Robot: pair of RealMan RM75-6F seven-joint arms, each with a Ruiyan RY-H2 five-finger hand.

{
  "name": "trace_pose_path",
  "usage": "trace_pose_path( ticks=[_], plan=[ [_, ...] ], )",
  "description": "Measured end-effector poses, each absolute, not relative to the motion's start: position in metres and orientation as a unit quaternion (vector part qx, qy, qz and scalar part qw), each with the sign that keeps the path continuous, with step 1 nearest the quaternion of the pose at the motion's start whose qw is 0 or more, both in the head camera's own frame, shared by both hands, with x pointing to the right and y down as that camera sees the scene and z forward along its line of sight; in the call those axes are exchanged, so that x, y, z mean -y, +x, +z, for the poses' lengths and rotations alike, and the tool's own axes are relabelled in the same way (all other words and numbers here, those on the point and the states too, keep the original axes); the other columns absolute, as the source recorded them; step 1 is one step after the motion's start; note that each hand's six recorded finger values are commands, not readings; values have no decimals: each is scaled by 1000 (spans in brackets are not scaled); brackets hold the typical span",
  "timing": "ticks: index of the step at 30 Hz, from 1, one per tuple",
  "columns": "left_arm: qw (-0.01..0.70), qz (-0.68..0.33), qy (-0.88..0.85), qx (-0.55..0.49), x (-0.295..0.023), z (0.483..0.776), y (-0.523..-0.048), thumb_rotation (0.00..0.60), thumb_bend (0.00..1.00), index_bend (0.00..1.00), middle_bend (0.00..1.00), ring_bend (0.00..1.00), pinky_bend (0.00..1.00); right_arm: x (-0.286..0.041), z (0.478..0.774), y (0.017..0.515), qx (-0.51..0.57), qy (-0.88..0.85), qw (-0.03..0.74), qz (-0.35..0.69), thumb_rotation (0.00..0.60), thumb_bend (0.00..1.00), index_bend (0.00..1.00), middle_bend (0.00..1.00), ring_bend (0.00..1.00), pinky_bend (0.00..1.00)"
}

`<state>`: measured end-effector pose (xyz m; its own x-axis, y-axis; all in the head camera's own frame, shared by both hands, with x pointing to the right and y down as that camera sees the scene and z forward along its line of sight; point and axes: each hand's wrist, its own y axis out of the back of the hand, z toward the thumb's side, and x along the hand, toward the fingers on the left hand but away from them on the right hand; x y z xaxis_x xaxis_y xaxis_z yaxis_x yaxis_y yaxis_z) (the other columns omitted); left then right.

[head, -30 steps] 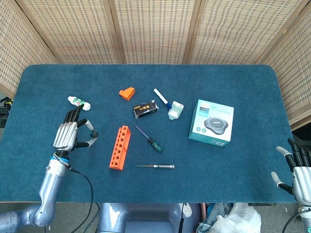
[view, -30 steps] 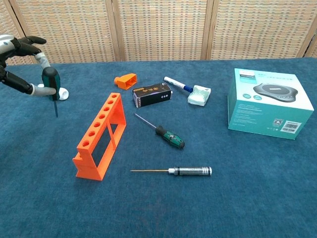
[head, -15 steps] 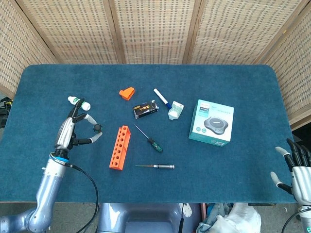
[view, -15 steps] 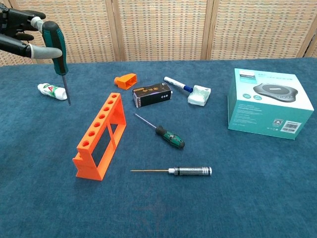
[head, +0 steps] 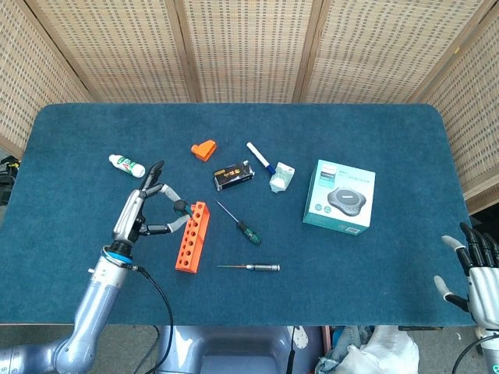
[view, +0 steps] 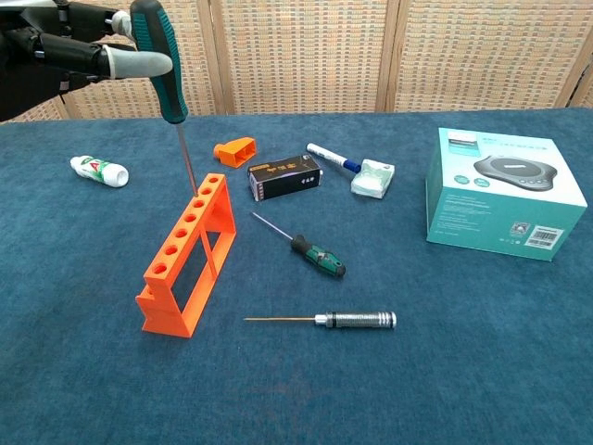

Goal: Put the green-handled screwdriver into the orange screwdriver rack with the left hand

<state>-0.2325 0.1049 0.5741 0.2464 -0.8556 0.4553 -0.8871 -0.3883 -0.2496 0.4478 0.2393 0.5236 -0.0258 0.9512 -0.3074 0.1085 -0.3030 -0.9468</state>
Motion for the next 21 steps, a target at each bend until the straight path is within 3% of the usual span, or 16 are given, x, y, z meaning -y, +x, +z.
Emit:
trace_pose_path(
  ticks=[21],
  plan=[
    [60,268,793,544,-115,561,-236,600,272,627,0,0,0,-240,523,447,452,-586,381,554,600,258,174,0,0,0]
  ],
)
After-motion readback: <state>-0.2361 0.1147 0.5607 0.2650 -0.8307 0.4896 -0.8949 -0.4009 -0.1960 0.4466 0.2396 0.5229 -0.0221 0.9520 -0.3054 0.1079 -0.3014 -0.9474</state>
